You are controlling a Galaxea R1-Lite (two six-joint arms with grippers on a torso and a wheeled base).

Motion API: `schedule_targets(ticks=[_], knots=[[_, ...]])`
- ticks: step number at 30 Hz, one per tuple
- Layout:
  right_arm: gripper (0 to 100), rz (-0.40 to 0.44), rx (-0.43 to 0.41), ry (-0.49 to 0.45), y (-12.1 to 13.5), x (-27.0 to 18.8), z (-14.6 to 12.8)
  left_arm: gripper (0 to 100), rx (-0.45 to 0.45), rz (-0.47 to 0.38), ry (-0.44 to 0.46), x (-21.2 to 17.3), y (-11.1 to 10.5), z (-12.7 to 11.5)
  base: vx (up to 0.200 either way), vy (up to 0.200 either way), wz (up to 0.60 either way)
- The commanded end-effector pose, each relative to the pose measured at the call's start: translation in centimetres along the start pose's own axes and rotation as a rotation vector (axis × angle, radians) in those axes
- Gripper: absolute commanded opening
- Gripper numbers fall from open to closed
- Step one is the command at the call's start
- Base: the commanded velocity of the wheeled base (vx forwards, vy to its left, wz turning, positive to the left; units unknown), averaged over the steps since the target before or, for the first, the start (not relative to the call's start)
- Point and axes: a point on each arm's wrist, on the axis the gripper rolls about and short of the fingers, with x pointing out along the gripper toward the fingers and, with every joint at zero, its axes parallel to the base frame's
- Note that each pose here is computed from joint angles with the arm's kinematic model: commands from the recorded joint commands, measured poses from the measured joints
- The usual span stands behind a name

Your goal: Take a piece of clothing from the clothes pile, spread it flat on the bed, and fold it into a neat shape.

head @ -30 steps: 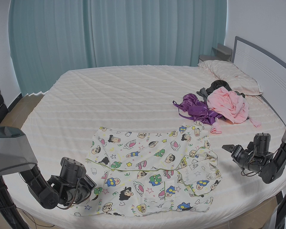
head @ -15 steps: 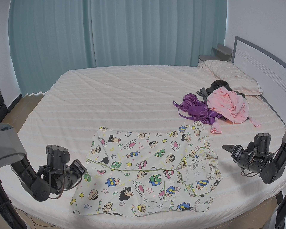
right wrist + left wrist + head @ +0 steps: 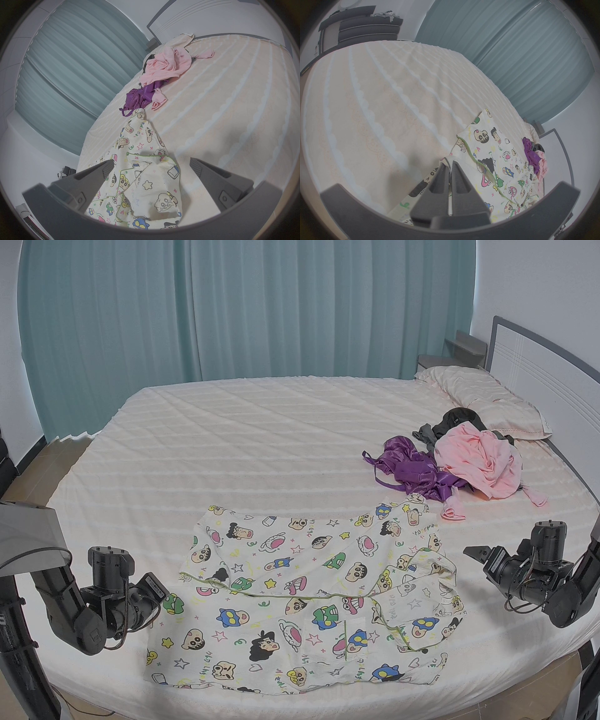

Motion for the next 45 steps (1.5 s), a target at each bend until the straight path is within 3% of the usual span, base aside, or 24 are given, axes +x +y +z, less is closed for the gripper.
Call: schedule_targets(ticks=[1,11,12,21,26,28,32,34,36,45], knots=[[100,-0.002,0.0,0.006,0.0,0.0,-0.2,0,-0.009,0.012,0.0,0.7,0.3,0.1,0.0,0.0,0.0],[100,-0.001,-0.004,0.011,0.0,0.0,-0.3,0,-0.02,-0.035,-0.006,1.3,-0.3,0.8,0.0,0.0,0.0],[100,-0.001,-0.005,0.014,0.0,0.0,-0.4,100,-0.023,-0.036,-0.009,1.3,-0.3,1.0,0.0,0.0,0.0],[100,-0.009,-0.024,0.045,0.0,-0.5,-1.2,100,-0.047,-0.011,-0.018,1.1,0.7,1.6,0.0,0.0,0.0],[100,-0.017,-0.102,0.084,-0.3,-0.9,-2.2,100,-0.048,0.003,0.001,-1.0,1.5,1.2,0.0,0.0,0.0],[100,-0.01,-0.095,0.078,-0.2,-0.6,-2.0,100,-0.046,-0.004,0.018,-1.5,1.6,0.9,0.0,0.0,0.0],[100,0.054,0.087,0.036,1.1,0.7,-0.6,100,-0.049,-0.039,0.063,-2.4,1.7,0.7,0.0,0.0,0.0],[100,0.054,0.087,0.036,1.1,0.7,-0.6,100,-0.049,-0.039,0.063,-2.4,1.7,0.7,0.0,0.0,0.0],[100,0.132,0.101,0.072,2.6,2.1,-0.1,100,-0.05,-0.032,0.077,-2.6,1.9,0.4,0.0,0.0,0.0],[100,0.172,0.053,0.185,6.5,5.1,-1.6,100,-0.073,-0.023,0.097,-2.7,2.2,0.1,0.0,0.0,0.0]])
